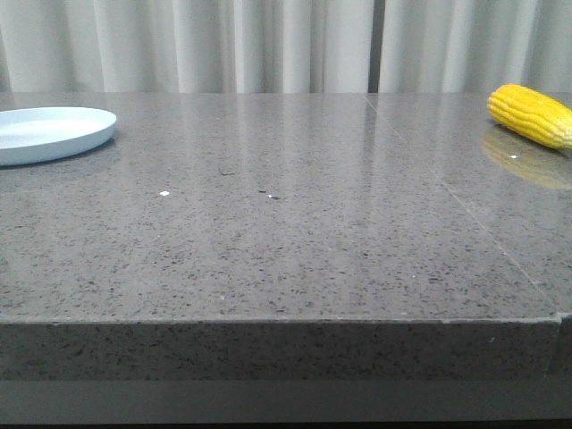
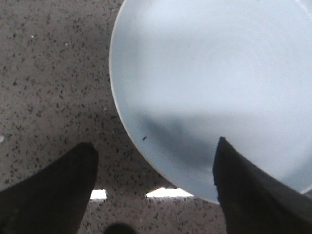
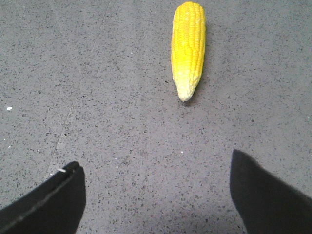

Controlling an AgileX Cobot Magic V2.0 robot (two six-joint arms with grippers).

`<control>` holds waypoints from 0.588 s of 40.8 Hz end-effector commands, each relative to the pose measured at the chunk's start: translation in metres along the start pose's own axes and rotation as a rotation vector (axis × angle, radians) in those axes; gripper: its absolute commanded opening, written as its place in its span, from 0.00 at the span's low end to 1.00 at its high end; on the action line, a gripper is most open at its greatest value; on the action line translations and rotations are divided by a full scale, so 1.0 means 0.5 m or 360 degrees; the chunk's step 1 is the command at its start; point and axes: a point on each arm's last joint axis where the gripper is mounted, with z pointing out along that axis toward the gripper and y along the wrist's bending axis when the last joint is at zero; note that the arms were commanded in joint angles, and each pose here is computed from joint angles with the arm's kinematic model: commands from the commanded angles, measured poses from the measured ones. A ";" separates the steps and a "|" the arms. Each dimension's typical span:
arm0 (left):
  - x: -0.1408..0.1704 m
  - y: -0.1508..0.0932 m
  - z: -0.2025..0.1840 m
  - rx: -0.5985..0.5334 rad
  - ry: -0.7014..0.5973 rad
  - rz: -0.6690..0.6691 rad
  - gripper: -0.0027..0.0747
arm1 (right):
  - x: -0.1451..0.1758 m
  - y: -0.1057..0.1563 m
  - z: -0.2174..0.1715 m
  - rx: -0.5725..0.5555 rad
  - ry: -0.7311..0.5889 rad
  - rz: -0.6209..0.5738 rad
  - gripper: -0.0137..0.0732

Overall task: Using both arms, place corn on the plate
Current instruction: 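Move the left gripper down onto the rim of the white plate, then grip the plate rim with the left gripper and slide it toward the table center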

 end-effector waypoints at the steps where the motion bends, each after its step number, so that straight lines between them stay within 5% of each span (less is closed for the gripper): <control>1: -0.035 -0.002 -0.028 0.0004 -0.0163 -0.0004 0.59 | -0.035 -0.001 -0.012 0.0011 -0.0173 -0.0003 0.88; 16: -0.051 0.012 0.033 -0.0009 -0.0180 -0.0026 0.48 | -0.035 -0.001 -0.012 0.0011 -0.0173 -0.0003 0.88; 24: -0.054 0.013 0.037 -0.0015 -0.0195 -0.0028 0.20 | -0.035 -0.001 -0.012 0.0011 -0.0173 -0.0003 0.88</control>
